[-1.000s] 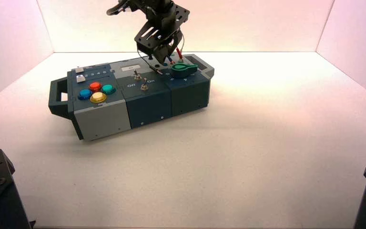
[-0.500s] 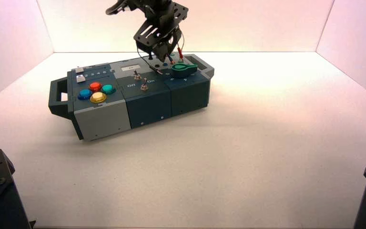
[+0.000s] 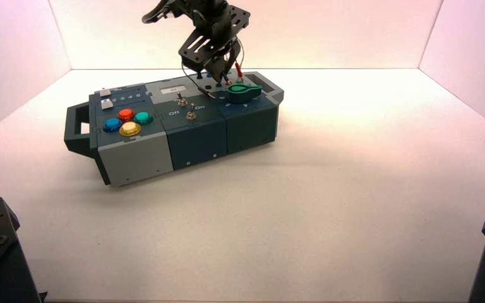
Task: Insert the blue wire.
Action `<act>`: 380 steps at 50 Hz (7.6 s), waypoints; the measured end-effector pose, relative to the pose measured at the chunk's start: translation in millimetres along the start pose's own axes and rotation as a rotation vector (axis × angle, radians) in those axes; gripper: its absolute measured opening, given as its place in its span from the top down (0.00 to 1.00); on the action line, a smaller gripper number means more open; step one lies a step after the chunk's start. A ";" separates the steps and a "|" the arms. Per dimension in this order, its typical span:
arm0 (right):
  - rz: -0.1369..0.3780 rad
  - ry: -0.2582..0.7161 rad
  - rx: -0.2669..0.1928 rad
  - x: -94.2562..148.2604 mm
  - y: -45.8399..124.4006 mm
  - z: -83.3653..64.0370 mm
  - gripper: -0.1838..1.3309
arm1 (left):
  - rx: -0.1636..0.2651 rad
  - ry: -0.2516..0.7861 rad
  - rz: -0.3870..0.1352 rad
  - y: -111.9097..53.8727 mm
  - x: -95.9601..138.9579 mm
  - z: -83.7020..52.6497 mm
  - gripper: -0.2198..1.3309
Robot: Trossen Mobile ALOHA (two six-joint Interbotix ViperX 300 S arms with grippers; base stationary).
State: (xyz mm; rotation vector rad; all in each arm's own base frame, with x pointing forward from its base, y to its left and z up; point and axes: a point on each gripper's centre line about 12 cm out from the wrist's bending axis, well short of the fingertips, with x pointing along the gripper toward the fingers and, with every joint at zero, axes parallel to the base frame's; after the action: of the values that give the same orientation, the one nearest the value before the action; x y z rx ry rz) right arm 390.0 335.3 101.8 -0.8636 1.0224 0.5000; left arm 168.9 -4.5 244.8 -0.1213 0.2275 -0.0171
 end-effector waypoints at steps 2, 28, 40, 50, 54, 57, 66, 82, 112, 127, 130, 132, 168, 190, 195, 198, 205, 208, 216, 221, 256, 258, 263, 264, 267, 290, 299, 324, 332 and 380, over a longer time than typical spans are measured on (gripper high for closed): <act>-0.001 0.002 0.002 0.0 -1.0 -0.1 0.59 | 0.002 0.000 -0.001 -0.3 0.0 0.0 0.96; -0.008 0.024 0.046 2.7 -19.1 -2.8 0.88 | 0.003 -0.005 0.000 0.0 0.0 0.5 0.96; 0.002 -0.004 0.072 -3.8 -21.8 6.1 0.88 | 0.005 -0.012 0.000 -0.1 -1.2 1.6 0.96; 0.027 -0.023 0.106 -8.1 -21.7 12.9 0.88 | 0.003 -0.024 -0.002 -0.3 -2.8 3.2 0.96; 0.041 -0.026 0.120 -9.7 -20.1 14.7 0.88 | 0.003 -0.024 -0.002 -0.3 -2.8 3.2 0.96; 0.055 -0.027 0.135 -9.9 -19.3 15.1 0.88 | 0.005 -0.023 -0.002 -0.3 -2.8 3.0 0.96; 0.084 -0.025 0.156 -10.3 -15.3 15.4 0.88 | 0.005 -0.023 -0.002 -0.3 -2.8 3.0 0.96; 0.116 -0.032 0.187 -12.3 -12.6 18.1 0.88 | 0.003 -0.011 -0.002 -0.3 -2.8 1.6 0.96; 0.150 -0.058 0.229 -26.3 -14.8 25.4 0.88 | 0.004 -0.006 0.001 0.1 -2.8 1.1 0.96; 0.160 -0.062 0.238 -25.8 -13.5 26.0 0.88 | 0.003 -0.017 -0.001 -0.1 -4.5 2.5 0.96; 0.161 -0.059 0.237 -24.3 -12.7 25.6 0.88 | 0.003 -0.022 -0.001 -0.1 -5.0 3.1 0.96; 0.162 -0.056 0.238 -22.2 -11.8 25.2 0.88 | 0.003 -0.023 -0.001 -0.1 -5.2 3.3 0.96; 0.163 -0.038 0.232 -10.3 -8.1 20.2 0.88 | 0.005 -0.028 -0.002 -0.3 -6.1 4.0 0.96; 0.162 -0.024 0.229 -4.1 -7.2 17.4 0.88 | 0.005 -0.029 -0.002 -0.3 -6.4 4.2 0.96; 0.161 -0.025 0.227 -4.3 -6.6 17.6 0.88 | 0.003 -0.031 -0.001 0.0 -6.4 4.4 0.96; 0.159 -0.024 0.227 -4.1 -7.5 17.3 0.88 | 0.005 -0.028 -0.002 -0.2 -6.1 4.0 0.96; 0.158 -0.025 0.225 -4.3 -7.0 17.5 0.88 | 0.005 -0.029 -0.002 -0.3 -6.4 4.2 0.96; 0.154 -0.023 0.221 -3.3 -7.8 17.1 0.88 | 0.005 -0.029 -0.002 -0.3 -6.4 4.2 0.96; 0.149 -0.025 0.218 -3.9 -8.6 17.2 0.88 | 0.006 -0.029 -0.002 -0.3 -6.4 4.2 0.96; 0.148 -0.025 0.217 -3.9 -8.8 17.2 0.88 | 0.006 -0.032 -0.002 -0.3 -6.6 4.5 0.96; 0.145 -0.024 0.216 0.0 -8.9 18.3 0.88 | 0.007 -0.032 -0.001 -0.1 -6.9 4.6 0.96; 0.144 -0.024 0.216 0.0 -9.0 18.3 0.88 | 0.006 -0.034 -0.002 -0.3 -6.9 4.7 0.96; 0.144 -0.028 0.216 -0.7 -9.5 19.4 0.88 | 0.008 -0.034 -0.002 -0.3 -6.9 4.7 0.96; 0.144 -0.028 0.217 -0.7 -9.5 19.4 0.88 | 0.006 -0.034 -0.002 -0.3 -6.9 4.7 0.96; 0.143 -0.030 0.216 -1.3 -9.9 20.1 0.88 | 0.006 -0.034 -0.002 -0.3 -6.9 4.7 0.96; 0.144 -0.031 0.218 0.4 -9.6 21.7 0.88 | 0.010 -0.032 -0.001 -0.1 -6.9 4.6 0.96; 0.146 -0.022 0.217 4.7 -7.7 20.3 0.88 | 0.010 -0.032 -0.001 -0.1 -6.9 4.6 0.96; 0.146 -0.019 0.216 5.8 -7.1 19.6 0.88 | 0.012 -0.032 -0.002 -0.3 -6.9 4.6 0.96; 0.146 -0.020 0.214 6.9 -6.3 18.0 0.88 | 0.015 -0.034 -0.001 -0.1 -6.9 4.8 0.96; 0.153 -0.007 0.206 2.4 -3.3 2.6 0.88 | 0.017 -0.034 -0.001 -0.1 -6.9 4.8 0.96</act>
State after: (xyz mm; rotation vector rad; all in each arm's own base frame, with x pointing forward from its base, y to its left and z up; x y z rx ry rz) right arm 394.8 335.4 101.6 -0.6037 1.1172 0.5160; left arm 163.3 -3.8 251.0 -0.1050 0.1934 -0.0175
